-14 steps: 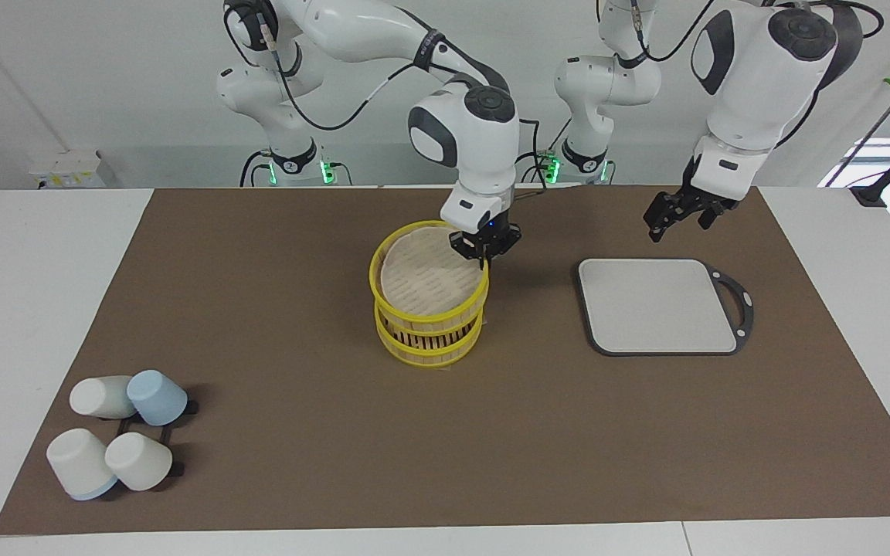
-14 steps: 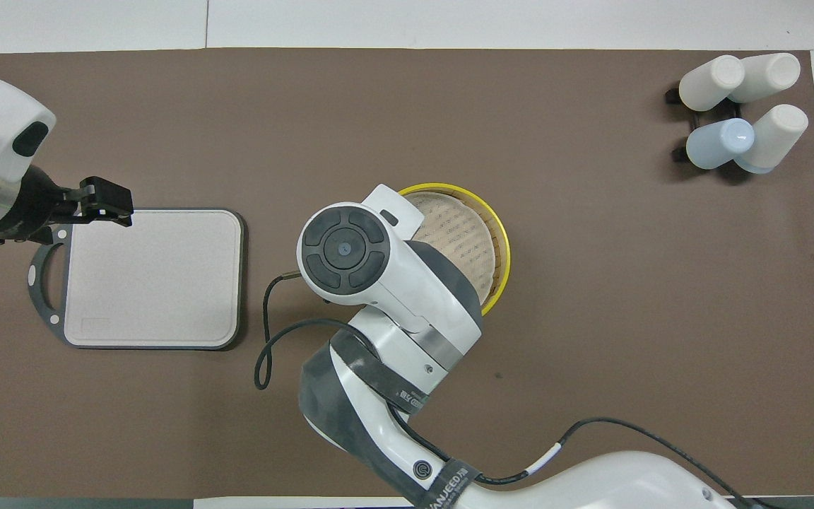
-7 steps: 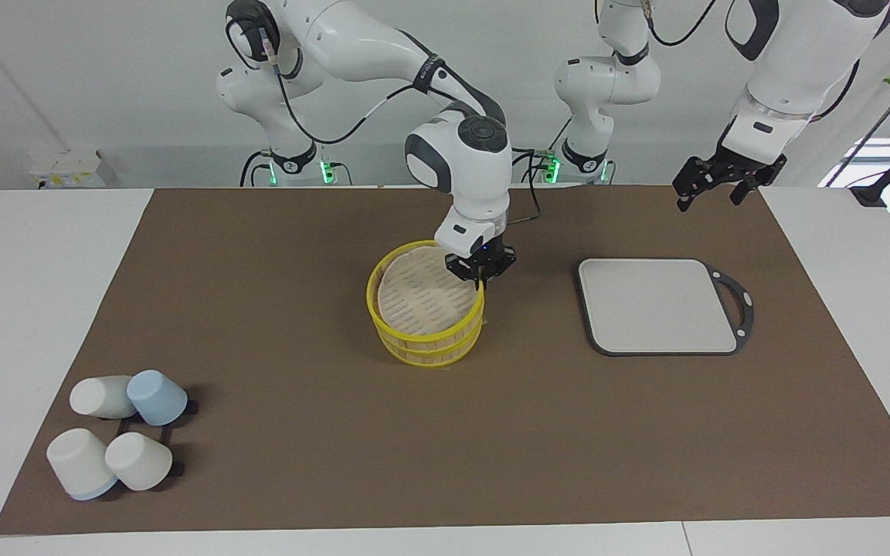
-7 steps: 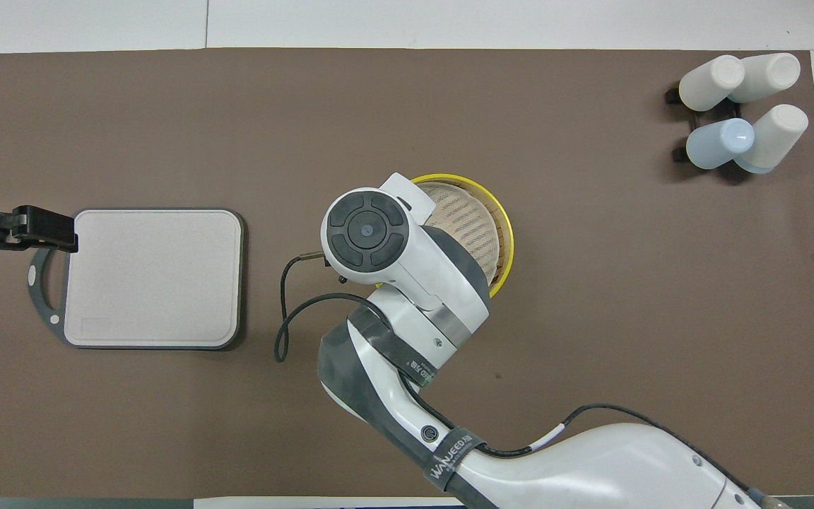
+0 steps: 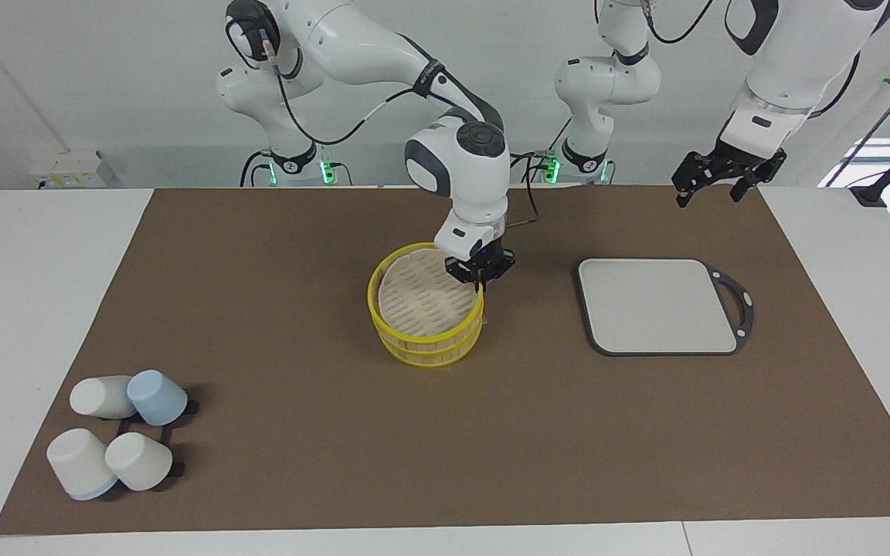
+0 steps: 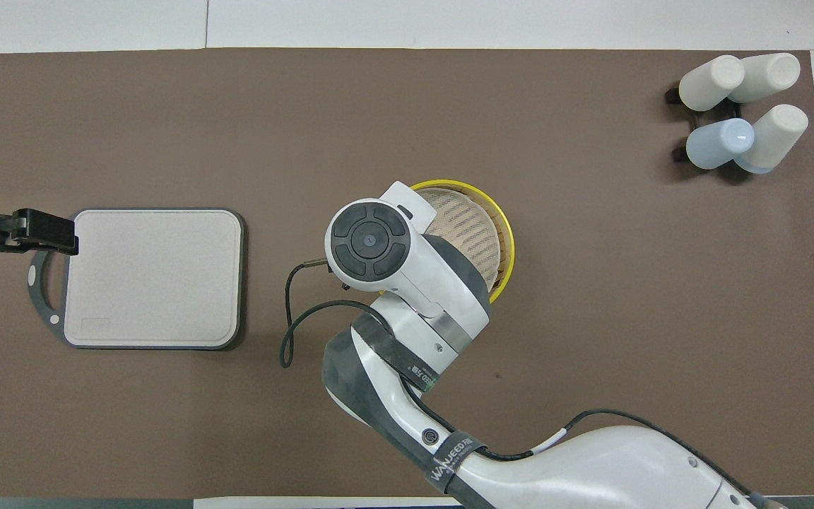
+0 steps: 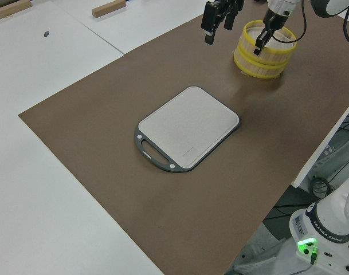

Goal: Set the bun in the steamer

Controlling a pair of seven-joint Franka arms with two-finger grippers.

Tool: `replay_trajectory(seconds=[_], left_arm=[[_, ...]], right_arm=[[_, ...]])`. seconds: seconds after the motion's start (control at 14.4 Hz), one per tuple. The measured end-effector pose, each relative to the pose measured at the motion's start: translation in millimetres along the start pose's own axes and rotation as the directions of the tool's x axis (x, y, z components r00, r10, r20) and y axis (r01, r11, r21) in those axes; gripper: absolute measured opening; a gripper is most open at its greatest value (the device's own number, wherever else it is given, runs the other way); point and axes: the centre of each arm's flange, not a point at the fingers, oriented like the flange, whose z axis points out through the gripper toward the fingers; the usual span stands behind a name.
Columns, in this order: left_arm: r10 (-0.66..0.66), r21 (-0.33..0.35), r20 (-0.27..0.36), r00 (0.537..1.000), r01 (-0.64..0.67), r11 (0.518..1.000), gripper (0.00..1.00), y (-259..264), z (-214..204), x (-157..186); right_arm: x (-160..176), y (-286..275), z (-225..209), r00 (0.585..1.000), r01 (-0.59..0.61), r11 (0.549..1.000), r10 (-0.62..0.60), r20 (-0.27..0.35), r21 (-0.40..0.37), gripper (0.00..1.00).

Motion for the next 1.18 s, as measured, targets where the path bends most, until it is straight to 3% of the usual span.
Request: replay_trajectory(seconds=[0.56,0.76,0.9,1.18], left_arm=[[-0.005,-0.016,0.000,1.000,0.005,1.000,1.00,-3,1,1],[-0.005,-0.014,0.027,1.000,0.006,1.000,1.00,-2,17,11],[-0.005,-0.013,0.034,0.999,0.006,1.000,1.00,-1,22,15],[-0.005,-0.015,0.016,1.000,0.006,1.000,1.00,-1,13,15]], right_arm=[[-3,-3,5,1.000,0.006,1.000,-0.006,-0.015,0.012,0.08],[-3,-3,6,1.000,0.006,1.000,-0.006,-0.017,0.013,0.08],[-1,-4,7,0.999,0.006,1.000,-0.005,-0.034,0.029,0.22],[3,-2,10,0.999,0.001,0.999,0.000,-0.042,0.035,0.65]])
